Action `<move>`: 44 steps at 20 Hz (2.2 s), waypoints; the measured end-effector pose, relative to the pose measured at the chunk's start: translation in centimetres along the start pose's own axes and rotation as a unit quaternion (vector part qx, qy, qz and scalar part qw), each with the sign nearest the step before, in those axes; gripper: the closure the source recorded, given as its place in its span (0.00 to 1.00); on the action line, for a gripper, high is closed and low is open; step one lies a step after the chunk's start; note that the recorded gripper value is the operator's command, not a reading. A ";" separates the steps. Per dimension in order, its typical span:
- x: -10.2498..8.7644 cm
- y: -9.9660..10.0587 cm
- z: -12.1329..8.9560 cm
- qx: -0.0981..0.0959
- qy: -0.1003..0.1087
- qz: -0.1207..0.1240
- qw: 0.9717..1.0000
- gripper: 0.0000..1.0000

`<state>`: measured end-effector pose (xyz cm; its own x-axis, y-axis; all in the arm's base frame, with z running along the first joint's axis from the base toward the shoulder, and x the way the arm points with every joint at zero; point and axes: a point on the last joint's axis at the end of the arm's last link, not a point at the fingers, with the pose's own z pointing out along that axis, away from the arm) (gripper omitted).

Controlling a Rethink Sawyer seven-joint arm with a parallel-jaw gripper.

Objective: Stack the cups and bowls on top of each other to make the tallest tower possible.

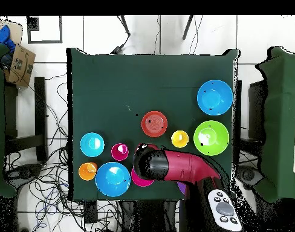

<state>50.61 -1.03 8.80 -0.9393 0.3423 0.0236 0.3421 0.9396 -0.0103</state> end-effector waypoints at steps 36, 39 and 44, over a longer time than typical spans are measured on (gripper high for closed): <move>1.6 4.1 -0.1 0.001 -0.001 -0.043 0.999 0.00; 1.9 5.1 -0.2 0.001 -0.002 -0.052 0.999 0.00; 3.0 7.7 -0.6 0.002 -0.006 -0.069 0.998 0.00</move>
<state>50.44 7.25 9.40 -0.9779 0.2087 0.0138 0.2086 0.9779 -0.0116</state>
